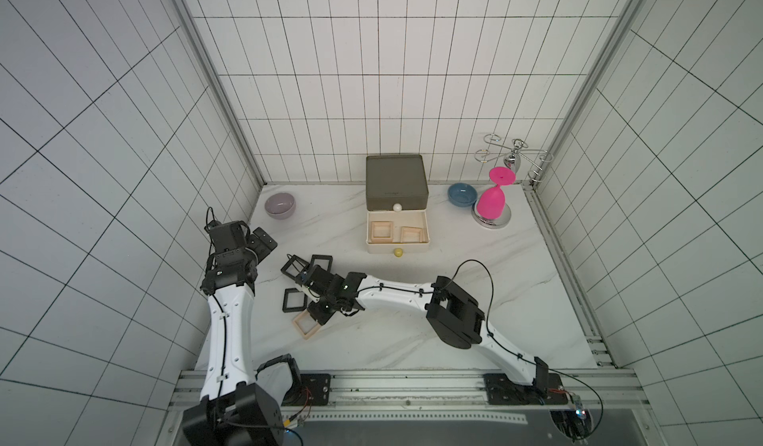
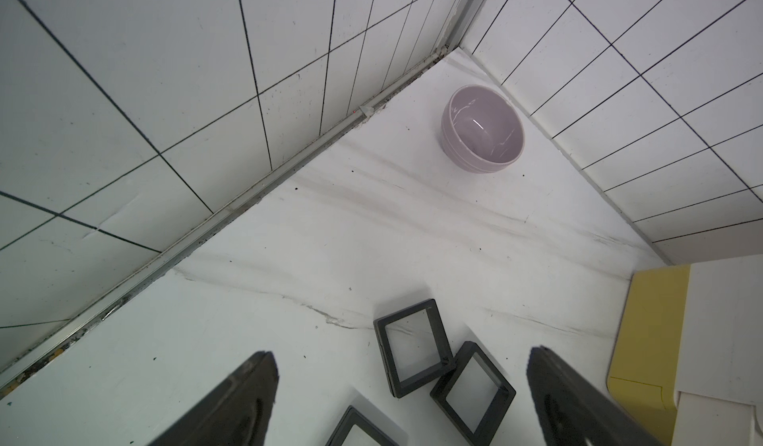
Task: Place the brooch boxes into the drawer by color
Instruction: Pick up the brooch box from the center of the board, then place the brooch box in the drawer.
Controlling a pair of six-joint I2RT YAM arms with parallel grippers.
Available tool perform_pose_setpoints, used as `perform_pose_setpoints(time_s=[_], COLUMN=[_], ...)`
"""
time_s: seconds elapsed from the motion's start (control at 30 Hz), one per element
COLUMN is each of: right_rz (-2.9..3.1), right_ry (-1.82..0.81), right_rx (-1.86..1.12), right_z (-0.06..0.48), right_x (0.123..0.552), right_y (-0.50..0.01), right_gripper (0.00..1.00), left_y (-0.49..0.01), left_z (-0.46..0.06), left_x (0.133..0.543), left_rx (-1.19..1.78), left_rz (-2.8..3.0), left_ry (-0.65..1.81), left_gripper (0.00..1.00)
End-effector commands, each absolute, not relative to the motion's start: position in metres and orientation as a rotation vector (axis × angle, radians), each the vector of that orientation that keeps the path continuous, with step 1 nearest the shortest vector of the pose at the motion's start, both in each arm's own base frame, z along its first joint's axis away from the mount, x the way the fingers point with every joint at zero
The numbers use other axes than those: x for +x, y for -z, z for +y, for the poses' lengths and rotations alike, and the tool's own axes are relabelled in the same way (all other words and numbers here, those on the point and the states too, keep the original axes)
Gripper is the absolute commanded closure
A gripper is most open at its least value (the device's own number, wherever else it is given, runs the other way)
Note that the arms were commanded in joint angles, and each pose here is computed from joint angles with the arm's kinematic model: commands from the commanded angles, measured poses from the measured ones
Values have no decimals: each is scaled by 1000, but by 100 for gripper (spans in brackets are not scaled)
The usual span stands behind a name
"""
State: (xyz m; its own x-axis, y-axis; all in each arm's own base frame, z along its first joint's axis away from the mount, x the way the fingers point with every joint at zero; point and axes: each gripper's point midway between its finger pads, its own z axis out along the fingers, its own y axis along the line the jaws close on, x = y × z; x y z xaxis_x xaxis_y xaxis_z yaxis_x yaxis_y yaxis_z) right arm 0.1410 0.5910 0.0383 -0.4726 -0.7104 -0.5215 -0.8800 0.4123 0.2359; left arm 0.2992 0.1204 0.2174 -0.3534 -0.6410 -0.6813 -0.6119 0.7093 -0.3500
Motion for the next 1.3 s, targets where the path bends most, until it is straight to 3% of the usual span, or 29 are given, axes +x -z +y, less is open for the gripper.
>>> perform_pose_setpoints(time_s=[0.0, 0.2, 0.57, 0.83, 0.97, 1.27], right_rz=[2371, 2352, 2209, 2187, 2227, 2410], right_ry=[-604, -624, -715, -647, -513, -286], right_rx=[-1303, -1188, -996, -676, -537, -320], right_z=[569, 553, 501, 419, 378, 317], right_x=[156, 179, 213, 282, 320, 376], right_y=[-50, -84, -190, -266, -267, -213], right_gripper=[89, 96, 98, 100, 100, 100], left_y=[-226, -224, -226, -224, -224, -223], left_z=[120, 118, 112, 106, 104, 101], left_x=[300, 300, 301, 305, 307, 307], left_rx=[-932, -935, -928, -911, -902, -892], left_rz=[2028, 2026, 2012, 2027, 2028, 2034], left_ry=[57, 74, 122, 163, 180, 196], left_gripper=[2, 2, 2, 2, 2, 2])
